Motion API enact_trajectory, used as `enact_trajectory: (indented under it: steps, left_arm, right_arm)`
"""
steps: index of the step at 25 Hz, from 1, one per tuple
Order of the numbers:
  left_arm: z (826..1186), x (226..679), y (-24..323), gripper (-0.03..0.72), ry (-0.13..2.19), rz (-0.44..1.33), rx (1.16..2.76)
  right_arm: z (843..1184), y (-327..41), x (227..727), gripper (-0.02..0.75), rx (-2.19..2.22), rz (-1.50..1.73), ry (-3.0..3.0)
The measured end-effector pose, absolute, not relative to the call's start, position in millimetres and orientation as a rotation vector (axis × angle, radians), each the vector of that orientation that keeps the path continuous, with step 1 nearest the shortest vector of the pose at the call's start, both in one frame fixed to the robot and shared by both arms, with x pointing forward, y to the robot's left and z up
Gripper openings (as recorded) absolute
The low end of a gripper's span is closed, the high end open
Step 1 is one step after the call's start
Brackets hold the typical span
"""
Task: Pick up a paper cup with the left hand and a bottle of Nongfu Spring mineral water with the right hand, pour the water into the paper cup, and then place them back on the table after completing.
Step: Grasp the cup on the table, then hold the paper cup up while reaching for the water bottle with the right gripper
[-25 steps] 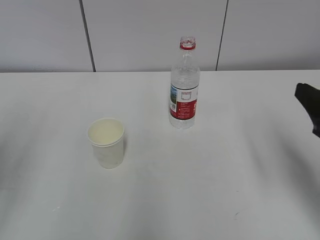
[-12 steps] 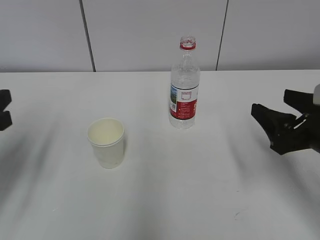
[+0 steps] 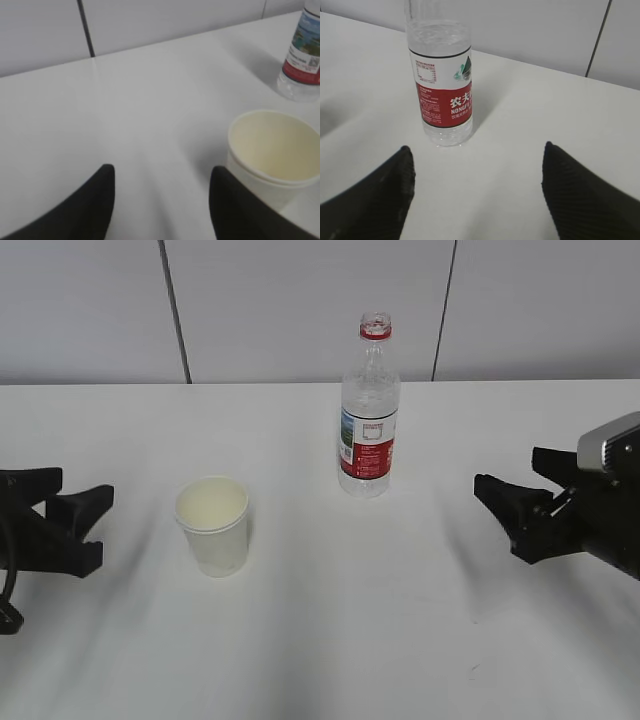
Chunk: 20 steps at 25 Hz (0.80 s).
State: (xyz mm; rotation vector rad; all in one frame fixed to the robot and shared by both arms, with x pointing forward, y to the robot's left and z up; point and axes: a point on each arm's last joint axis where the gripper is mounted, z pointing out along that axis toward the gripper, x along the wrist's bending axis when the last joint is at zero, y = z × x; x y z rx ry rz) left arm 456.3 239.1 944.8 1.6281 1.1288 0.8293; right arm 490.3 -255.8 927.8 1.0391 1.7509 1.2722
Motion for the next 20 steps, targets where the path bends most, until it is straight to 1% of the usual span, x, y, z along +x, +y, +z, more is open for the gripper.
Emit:
enact_trajectory:
  steps: [2,4,8,11,14,20]
  left_arm:
    - [936.9,456.8,236.1,0.386,1.113,0.794,1.676]
    - [927.8,457.8,234.5,0.405,1.126,0.759,1.707]
    - [912.0,459.4,232.1,0.507,1.141,0.709,1.755]
    - [907.3,459.5,225.1,0.577,1.041,0.677,1.779]
    - [901.6,459.0,218.7,0.596,0.957,0.639,1.79]
    - [887.2,461.3,209.9,0.598,0.879,0.568,1.771]
  right_arm:
    - [924.3,-255.0,491.4,0.587,1.039,1.287,1.748]
    - [920.3,-254.4,492.4,0.587,1.041,1.301,1.746]
    - [913.9,-253.7,495.1,0.587,1.05,1.313,1.747]
    - [908.8,-253.4,496.1,0.587,1.062,1.313,1.756]
    - [905.1,-253.0,496.7,0.587,1.066,1.325,1.753]
    - [896.4,-252.4,497.4,0.587,1.083,1.335,1.76]
